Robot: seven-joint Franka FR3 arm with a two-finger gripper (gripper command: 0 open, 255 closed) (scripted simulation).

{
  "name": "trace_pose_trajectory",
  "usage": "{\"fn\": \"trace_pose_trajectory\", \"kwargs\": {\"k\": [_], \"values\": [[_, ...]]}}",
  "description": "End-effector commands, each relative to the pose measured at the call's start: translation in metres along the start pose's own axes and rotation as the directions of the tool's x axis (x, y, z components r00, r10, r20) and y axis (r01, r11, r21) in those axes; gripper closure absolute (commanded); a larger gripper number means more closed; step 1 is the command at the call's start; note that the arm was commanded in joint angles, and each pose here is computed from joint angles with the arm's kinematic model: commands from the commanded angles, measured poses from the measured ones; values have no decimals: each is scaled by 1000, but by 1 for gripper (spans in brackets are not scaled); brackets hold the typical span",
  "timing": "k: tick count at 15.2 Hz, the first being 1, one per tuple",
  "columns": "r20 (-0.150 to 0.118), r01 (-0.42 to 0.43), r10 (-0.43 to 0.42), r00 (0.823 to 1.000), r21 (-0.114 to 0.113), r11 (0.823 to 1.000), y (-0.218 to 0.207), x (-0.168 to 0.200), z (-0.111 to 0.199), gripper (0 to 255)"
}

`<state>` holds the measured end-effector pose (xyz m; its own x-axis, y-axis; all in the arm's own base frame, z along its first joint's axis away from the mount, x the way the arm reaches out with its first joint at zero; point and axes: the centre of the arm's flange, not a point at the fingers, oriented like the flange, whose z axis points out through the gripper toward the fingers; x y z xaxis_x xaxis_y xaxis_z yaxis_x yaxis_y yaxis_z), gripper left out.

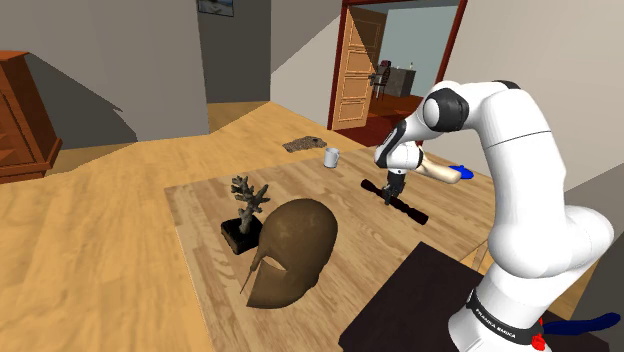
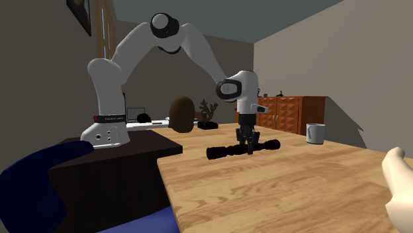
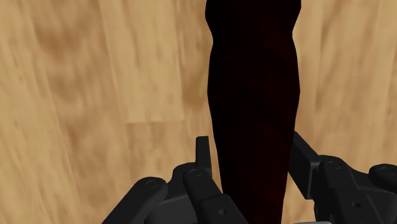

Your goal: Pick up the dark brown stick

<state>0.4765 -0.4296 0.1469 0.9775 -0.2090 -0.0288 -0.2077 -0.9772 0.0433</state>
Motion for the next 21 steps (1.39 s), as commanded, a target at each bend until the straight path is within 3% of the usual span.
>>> {"fn": "trace_pose_trajectory", "kwargs": {"k": [1, 8, 21], "values": [[0, 0, 0, 1000, 0, 1000, 0, 0, 1, 255], [0, 0, 0, 1000, 0, 1000, 0, 0, 0, 255], [0, 0, 0, 1000, 0, 1000, 3, -2, -68, 255]]}}
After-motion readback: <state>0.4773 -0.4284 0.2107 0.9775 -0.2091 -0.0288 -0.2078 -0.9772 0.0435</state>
